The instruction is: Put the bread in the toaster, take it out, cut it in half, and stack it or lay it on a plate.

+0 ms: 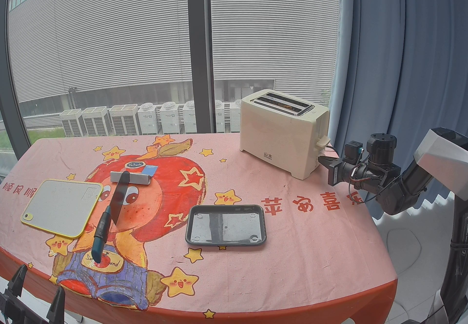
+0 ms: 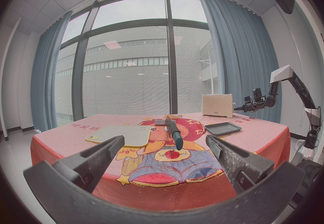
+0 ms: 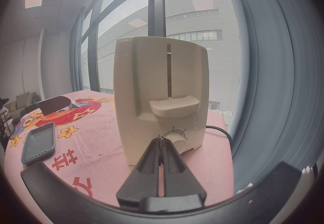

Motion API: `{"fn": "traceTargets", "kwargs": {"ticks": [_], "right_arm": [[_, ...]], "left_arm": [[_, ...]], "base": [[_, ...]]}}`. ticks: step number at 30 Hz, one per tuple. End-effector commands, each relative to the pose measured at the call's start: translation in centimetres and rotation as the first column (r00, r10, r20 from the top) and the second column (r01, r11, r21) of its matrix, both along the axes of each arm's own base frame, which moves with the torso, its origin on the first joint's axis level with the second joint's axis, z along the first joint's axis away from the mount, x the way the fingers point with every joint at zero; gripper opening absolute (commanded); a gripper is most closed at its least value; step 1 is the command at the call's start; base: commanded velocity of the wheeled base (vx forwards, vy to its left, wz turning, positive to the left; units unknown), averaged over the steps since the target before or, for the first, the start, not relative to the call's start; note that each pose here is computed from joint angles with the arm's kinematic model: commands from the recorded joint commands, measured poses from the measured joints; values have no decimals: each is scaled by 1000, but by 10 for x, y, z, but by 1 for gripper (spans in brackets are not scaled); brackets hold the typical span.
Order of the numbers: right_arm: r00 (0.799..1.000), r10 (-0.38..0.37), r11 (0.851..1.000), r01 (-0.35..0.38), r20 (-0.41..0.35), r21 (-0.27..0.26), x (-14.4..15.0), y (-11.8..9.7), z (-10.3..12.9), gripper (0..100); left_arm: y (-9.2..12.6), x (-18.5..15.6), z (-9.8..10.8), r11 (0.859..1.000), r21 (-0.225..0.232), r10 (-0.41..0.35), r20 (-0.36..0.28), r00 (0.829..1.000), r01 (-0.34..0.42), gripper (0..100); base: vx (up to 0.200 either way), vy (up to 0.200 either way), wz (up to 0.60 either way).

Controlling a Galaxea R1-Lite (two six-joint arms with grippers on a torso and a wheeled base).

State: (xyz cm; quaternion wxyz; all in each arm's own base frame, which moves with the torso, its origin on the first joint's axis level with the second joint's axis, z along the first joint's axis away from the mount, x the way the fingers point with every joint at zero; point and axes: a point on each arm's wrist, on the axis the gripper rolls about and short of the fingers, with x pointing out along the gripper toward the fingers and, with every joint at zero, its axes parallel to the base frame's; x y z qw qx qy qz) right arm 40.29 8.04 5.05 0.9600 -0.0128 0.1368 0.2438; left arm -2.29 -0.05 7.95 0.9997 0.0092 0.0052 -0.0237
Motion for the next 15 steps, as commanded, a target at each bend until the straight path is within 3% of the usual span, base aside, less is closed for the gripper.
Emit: {"fn": "traceTargets", "kwargs": {"ticks": [1, 15], "right_arm": [[1000, 1, 1000, -1, -2, 0, 0, 0, -1, 0], [1000, 2, 1000, -2, -12, -3, -2, 0, -3, 0]], "left_arm": [[0, 1, -4, 1000, 0, 0, -8, 1000, 0, 100], [0, 1, -4, 1000, 0, 0, -9, 1000, 0, 100]], "base": [[0, 0, 0], [0, 0, 0]]}}
